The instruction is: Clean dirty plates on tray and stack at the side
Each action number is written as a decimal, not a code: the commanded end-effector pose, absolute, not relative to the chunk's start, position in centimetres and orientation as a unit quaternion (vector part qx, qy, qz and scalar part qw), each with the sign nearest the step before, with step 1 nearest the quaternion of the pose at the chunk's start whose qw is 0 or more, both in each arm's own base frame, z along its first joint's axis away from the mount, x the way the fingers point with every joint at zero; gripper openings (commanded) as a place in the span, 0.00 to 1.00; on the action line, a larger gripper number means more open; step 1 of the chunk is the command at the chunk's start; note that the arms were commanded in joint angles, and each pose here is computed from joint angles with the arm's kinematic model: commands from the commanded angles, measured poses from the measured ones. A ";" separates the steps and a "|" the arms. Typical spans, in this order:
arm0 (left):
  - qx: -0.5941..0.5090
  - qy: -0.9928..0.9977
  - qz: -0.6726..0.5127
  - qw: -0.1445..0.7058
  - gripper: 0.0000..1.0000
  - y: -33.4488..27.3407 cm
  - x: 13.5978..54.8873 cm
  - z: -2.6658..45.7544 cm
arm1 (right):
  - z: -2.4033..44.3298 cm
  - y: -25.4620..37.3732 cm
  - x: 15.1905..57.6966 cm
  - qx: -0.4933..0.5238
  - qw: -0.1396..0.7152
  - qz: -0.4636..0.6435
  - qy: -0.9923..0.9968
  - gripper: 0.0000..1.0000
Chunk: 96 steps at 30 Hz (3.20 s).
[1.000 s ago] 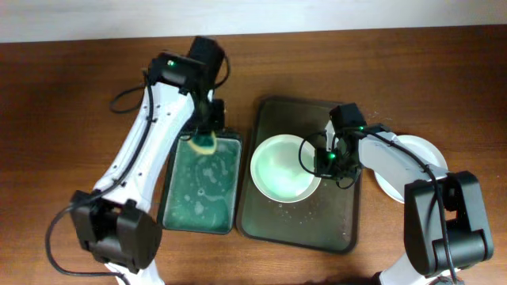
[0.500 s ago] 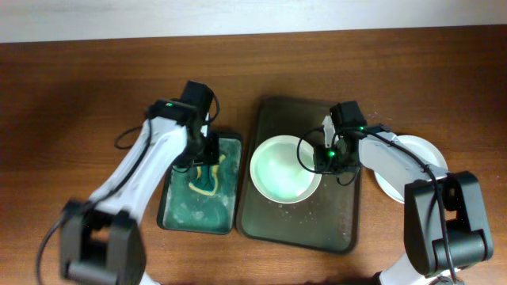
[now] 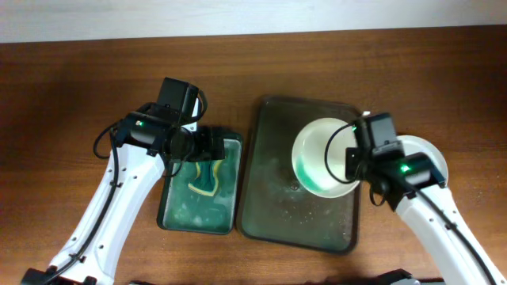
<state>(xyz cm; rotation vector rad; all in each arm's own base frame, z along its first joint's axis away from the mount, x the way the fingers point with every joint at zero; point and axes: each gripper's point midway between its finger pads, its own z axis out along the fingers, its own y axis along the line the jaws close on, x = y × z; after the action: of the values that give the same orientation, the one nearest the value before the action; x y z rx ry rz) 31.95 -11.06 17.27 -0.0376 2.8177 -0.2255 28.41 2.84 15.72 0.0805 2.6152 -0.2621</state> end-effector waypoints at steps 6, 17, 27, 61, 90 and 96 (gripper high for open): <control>-0.013 0.983 -0.085 0.165 0.99 -11.2 32.1 17.9 | 22.1 6.9 26.7 -0.057 0.413 -0.276 0.866 0.04; -0.013 0.983 -0.085 0.165 1.00 -11.2 32.1 17.9 | 25.3 10.6 25.3 -0.135 0.490 -0.316 0.801 0.04; -0.013 0.983 -0.085 0.165 1.00 -11.2 32.1 17.9 | 25.3 10.6 25.3 -0.132 0.491 -0.314 0.802 0.04; -0.013 0.983 -0.085 0.165 0.99 -11.2 32.1 17.9 | 24.2 9.6 26.2 -0.055 0.486 -0.271 0.829 0.04; -0.013 0.983 -0.085 0.165 0.99 -11.2 32.1 17.9 | 29.1 9.0 21.2 -0.151 0.460 0.202 0.852 0.98; -0.013 0.983 -0.085 0.165 0.99 -11.2 32.1 17.9 | 20.0 5.2 22.4 -0.099 0.579 0.094 0.804 0.98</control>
<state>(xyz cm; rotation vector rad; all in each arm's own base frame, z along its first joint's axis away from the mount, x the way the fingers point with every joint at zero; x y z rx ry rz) 32.00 -11.14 17.33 -0.0366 2.8155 -0.2313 22.78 5.77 22.99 -0.2536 1.8954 0.2549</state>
